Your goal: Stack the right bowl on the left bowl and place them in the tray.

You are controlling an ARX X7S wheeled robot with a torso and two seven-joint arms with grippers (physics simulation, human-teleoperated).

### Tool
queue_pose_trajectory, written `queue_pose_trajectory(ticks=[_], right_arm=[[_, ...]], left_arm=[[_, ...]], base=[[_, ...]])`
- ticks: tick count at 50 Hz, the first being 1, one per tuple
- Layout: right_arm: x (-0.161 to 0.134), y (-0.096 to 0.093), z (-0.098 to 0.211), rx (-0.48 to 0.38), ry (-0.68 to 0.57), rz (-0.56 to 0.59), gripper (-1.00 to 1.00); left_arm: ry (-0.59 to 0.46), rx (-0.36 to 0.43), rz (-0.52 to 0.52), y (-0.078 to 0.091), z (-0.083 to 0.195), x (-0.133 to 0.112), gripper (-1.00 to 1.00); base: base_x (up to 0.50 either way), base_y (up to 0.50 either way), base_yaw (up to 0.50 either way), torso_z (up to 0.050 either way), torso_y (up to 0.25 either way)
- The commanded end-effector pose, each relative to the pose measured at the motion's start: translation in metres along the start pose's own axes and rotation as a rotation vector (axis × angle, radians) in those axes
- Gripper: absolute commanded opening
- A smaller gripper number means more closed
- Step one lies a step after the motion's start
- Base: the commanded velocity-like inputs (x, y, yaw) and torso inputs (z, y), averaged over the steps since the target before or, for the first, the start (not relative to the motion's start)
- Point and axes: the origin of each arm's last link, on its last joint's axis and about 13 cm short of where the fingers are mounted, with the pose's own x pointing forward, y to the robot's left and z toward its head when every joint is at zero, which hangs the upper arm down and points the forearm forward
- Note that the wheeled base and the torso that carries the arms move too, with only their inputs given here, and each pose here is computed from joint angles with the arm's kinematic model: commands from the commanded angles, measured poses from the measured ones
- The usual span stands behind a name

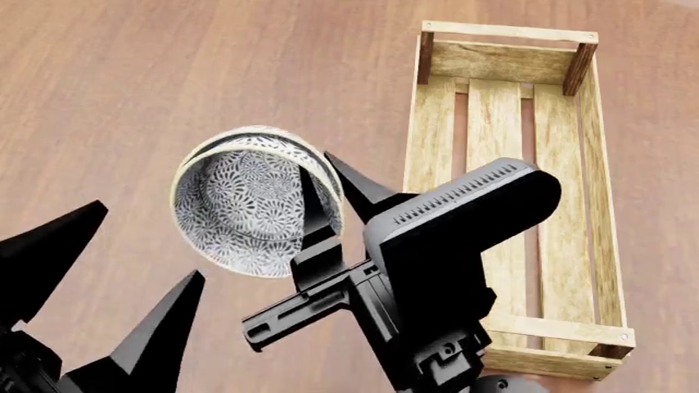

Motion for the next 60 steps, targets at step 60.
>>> queue_pose_trajectory(ticks=[60], right_arm=[[0.112,-0.104,0.026,0.549,0.097,-0.461,-1.0]], left_arm=[[-0.178,0.073,0.243,-0.003,-0.001,-0.026,1.0]], base=[[0.0,0.0,0.0,0.0,0.001]])
